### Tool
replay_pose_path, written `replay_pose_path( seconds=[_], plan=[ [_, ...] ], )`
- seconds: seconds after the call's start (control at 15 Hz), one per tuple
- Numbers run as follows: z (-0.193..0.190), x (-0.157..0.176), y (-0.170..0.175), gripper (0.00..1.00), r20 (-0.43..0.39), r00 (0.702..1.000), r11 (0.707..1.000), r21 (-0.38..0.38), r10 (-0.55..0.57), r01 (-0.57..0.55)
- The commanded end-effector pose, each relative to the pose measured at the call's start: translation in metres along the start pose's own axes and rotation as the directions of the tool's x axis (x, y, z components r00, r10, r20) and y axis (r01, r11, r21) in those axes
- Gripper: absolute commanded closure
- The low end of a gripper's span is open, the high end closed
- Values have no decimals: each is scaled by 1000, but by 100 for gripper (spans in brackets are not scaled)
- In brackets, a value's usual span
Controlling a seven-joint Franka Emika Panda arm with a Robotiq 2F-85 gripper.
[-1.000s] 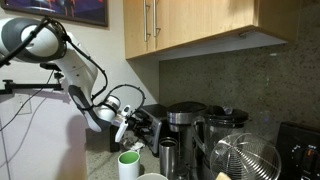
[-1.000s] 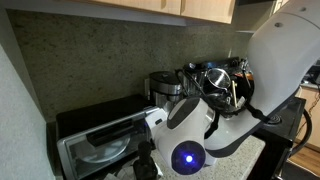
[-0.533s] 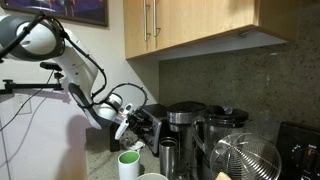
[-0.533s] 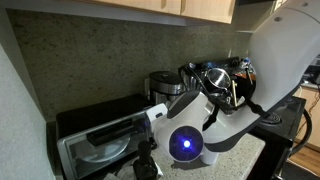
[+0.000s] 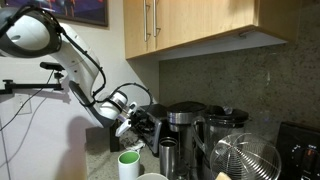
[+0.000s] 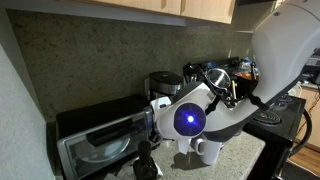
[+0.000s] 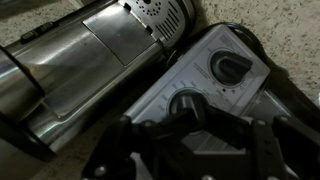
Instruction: Turn the top knob on the oven clockwise
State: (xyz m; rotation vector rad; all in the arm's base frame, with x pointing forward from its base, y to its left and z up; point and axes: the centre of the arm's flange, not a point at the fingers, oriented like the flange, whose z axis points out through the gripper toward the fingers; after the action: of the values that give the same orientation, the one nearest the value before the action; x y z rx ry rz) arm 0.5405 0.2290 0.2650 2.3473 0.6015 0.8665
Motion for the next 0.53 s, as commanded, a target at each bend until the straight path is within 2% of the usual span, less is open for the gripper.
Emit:
replay_pose_path(
  seconds=[0.0, 0.2, 0.27, 0.33, 0.4, 0.47],
  plan=[
    [11, -18, 8, 91, 51, 997, 997, 57, 54, -57],
    [19, -25, 13, 91, 75, 992, 988, 110, 99, -107],
    [22, -28, 15, 92, 83, 990, 984, 126, 113, -123],
    [24, -29, 17, 97, 80, 988, 979, 152, 128, -139],
    [25, -29, 19, 94, 76, 987, 974, 172, 139, -150],
    [26, -29, 19, 97, 70, 986, 969, 191, 149, -159]
  ],
)
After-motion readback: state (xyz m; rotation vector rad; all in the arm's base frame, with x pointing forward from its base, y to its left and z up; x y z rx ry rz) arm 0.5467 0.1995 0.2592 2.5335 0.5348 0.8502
